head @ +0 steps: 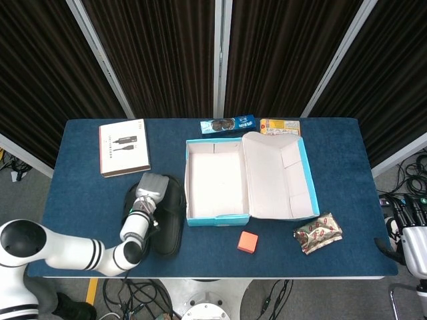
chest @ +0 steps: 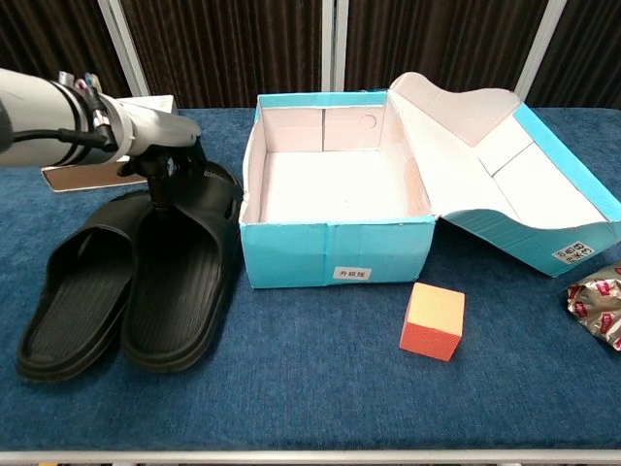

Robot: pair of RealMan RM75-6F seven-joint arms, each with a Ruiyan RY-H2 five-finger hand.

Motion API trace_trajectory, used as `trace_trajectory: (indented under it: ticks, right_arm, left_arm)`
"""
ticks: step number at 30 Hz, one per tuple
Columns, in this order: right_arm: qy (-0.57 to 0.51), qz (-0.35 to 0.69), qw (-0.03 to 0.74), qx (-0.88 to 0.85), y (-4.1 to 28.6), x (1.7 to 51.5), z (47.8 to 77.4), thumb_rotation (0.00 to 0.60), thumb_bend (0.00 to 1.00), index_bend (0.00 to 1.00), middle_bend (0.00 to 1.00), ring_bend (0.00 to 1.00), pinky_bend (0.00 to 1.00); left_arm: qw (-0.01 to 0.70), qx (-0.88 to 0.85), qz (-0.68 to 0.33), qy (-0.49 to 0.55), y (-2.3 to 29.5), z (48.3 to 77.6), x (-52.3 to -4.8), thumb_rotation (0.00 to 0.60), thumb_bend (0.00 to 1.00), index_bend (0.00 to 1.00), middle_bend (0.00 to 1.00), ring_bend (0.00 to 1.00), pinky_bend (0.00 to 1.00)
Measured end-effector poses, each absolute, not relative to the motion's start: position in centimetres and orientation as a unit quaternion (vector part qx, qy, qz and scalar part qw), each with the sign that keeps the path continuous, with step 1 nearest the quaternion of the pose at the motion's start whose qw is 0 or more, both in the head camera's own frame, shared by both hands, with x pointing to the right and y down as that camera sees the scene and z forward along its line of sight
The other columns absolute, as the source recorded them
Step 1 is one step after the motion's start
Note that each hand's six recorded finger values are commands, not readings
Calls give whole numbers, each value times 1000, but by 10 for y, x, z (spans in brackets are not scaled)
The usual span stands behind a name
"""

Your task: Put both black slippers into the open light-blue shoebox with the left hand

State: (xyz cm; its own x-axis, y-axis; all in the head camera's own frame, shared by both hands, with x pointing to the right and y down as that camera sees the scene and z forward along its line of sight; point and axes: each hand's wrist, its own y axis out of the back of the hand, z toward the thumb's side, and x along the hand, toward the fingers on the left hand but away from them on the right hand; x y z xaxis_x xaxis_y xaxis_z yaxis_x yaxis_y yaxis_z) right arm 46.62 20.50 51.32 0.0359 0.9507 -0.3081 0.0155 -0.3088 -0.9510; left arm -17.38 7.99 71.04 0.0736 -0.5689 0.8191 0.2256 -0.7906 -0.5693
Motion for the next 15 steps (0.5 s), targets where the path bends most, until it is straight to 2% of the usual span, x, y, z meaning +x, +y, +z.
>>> trace_trajectory:
  ticks: [7, 15]
  right_arm:
    - [-412, 555, 418, -589, 205, 465, 514, 600, 95, 50, 139, 41, 128]
    - [-412, 552, 424, -588, 203, 464, 511, 600, 95, 50, 139, 41, 128]
  left_arm:
    - [311, -657, -659, 195, 68, 676, -204, 600, 0, 560, 648, 878, 783]
    - [293, -660, -634, 275, 55, 647, -238, 600, 0, 561, 647, 878, 782]
